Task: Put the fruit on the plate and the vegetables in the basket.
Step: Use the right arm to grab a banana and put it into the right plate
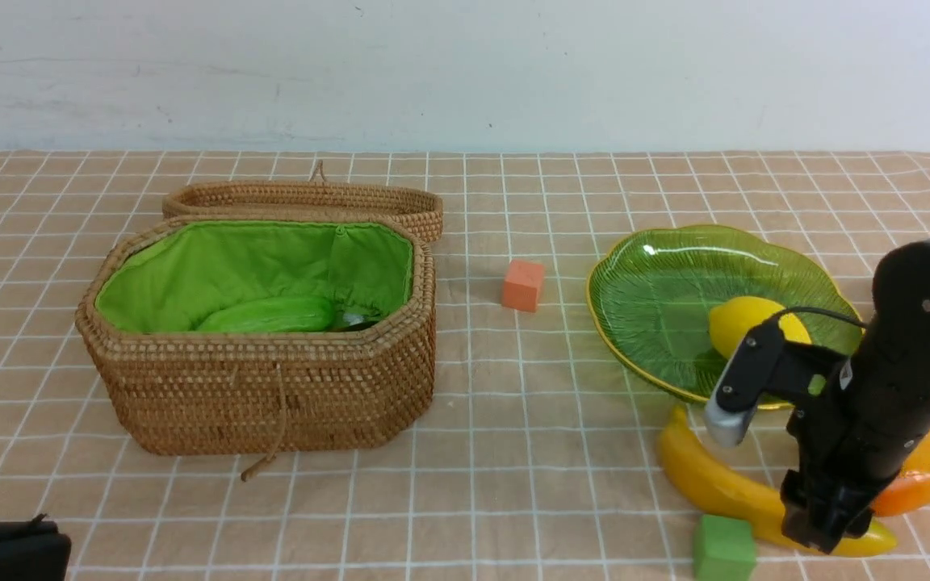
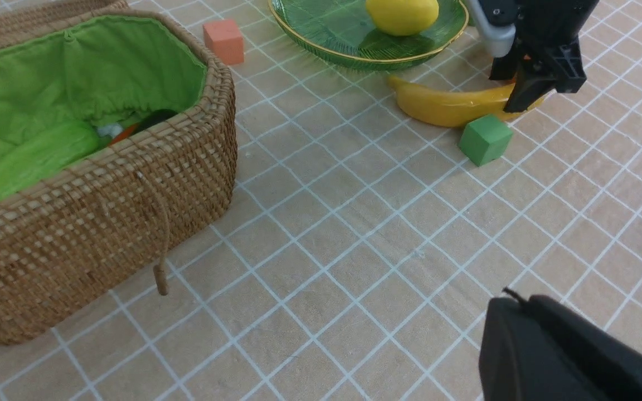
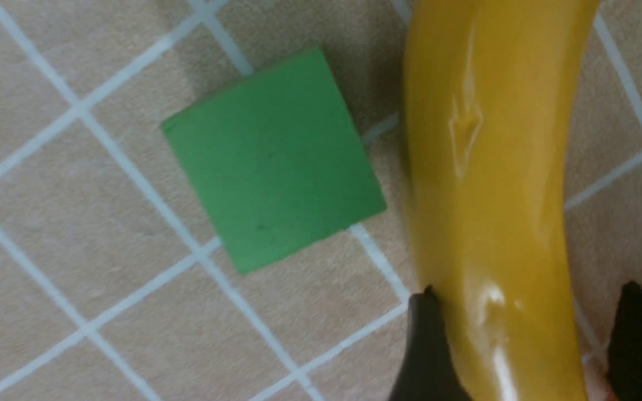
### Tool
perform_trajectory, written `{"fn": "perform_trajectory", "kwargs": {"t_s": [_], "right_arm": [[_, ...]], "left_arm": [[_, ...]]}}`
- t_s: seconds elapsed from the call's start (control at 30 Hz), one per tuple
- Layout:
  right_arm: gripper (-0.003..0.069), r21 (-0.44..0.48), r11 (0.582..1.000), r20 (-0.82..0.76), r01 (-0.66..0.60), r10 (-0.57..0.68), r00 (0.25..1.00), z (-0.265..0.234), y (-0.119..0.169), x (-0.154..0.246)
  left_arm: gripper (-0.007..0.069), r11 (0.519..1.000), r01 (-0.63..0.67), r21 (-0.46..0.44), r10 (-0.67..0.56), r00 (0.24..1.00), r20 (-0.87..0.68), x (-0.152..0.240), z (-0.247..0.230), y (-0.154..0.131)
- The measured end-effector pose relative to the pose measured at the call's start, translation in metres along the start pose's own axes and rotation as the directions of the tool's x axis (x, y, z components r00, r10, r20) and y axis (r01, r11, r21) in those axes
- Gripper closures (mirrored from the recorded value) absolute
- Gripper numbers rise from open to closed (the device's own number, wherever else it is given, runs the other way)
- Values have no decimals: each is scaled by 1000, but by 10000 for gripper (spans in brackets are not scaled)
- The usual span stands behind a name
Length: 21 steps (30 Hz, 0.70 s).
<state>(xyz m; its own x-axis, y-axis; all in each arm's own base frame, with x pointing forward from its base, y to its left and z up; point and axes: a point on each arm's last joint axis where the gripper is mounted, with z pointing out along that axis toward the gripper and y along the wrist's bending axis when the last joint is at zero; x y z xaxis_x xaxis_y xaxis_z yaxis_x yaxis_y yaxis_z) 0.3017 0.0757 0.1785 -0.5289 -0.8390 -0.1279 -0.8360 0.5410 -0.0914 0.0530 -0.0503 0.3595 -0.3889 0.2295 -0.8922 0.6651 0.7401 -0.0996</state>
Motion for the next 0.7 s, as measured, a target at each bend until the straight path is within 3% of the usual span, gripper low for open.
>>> {"fn": "perform_trajectory", "kwargs": {"t_s": [0.23, 0.4, 0.57, 0.7], "right_arm": [[237, -12, 1000, -12, 26, -26, 1000, 20, -4, -4], [343, -31, 999, 9, 38, -37, 999, 18, -2, -5], [344, -26, 997, 67, 76, -74, 995, -13, 11, -13], [344, 28, 1000, 212, 6, -12, 977, -58, 13, -32]], "left_arm": [[638, 1000, -3, 2, 3, 1000, 17, -1, 0, 0], [638, 1000, -4, 6, 3, 1000, 31, -3, 0, -1], [638, 1000, 3, 18, -4, 999, 41, -4, 0, -2], [638, 999, 3, 35, -6, 996, 87, -8, 0, -3]]}}
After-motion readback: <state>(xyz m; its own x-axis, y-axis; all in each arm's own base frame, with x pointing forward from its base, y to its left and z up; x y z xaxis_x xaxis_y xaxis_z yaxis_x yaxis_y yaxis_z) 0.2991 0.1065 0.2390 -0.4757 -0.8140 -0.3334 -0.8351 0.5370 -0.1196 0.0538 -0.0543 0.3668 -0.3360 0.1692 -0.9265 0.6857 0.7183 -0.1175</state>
